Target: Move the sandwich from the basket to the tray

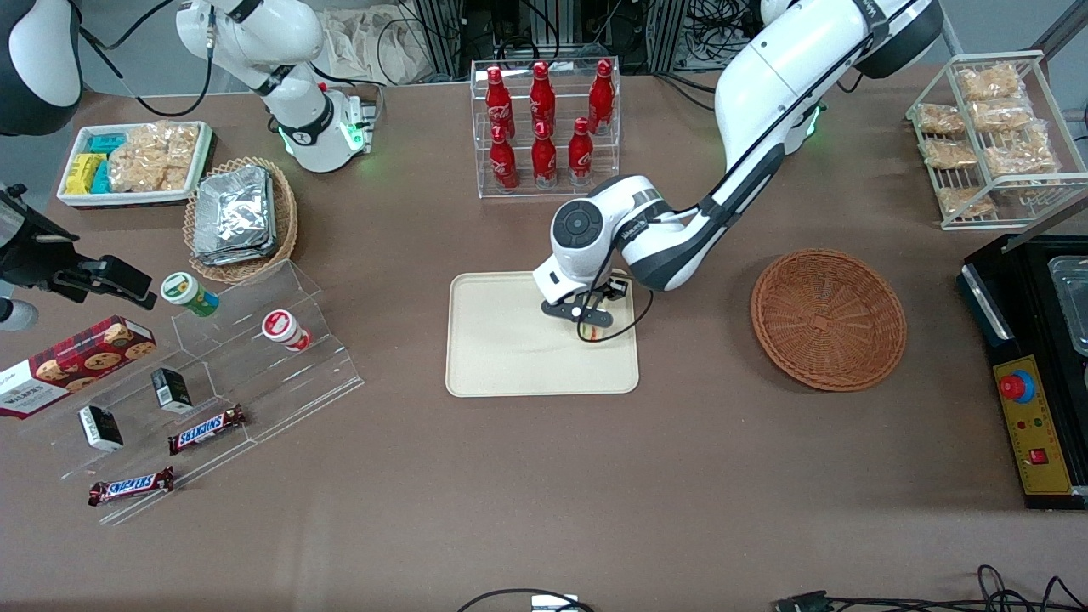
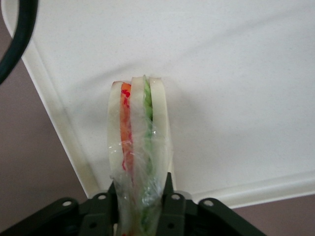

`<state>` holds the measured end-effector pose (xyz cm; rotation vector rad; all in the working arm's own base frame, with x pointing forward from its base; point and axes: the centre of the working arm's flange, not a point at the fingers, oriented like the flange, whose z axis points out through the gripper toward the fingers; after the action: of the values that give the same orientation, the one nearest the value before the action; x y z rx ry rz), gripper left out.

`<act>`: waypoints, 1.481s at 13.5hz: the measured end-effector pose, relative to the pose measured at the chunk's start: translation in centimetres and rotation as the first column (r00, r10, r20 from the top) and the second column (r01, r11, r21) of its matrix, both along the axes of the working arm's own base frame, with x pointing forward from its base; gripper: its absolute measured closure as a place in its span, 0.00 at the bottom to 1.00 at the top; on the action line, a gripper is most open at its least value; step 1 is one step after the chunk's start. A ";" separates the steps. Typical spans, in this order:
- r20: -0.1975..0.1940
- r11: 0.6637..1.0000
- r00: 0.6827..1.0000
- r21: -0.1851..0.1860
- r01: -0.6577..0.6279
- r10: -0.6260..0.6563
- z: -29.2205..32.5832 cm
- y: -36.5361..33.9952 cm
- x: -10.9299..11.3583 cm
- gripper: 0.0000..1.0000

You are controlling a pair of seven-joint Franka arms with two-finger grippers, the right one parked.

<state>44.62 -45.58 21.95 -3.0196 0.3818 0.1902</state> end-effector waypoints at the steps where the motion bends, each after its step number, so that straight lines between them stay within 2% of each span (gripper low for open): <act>1: 0.004 1.000 1.000 0.006 -0.013 0.013 -0.3 0.0 0.0 0.59; 2: 0.007 1.000 1.000 0.009 -0.026 0.026 -0.4 -0.1 -0.1 0.53; 5: 0.020 0.997 0.997 0.009 -0.073 0.073 -0.1 -0.1 0.4 0.23; 7: 0.041 0.993 0.992 0.002 -0.120 0.120 1.2 -0.2 1.8 0.01; 9: 0.051 0.983 0.982 0.022 -0.184 0.183 3.9 0.7 4.7 0.00; 11: 0.039 0.962 0.961 0.011 -0.274 0.273 7.5 2.5 8.3 0.00; 13: 0.050 0.942 0.941 0.006 -0.335 0.334 11.0 4.7 11.1 0.00; 17: 0.100 0.890 0.885 -0.007 -0.456 0.454 16.1 12.0 15.7 0.00; 20: 0.145 0.845 0.835 -0.026 -0.534 0.531 19.9 17.9 18.1 0.00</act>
<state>62.73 -27.71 41.83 -3.0153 -0.4861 0.0029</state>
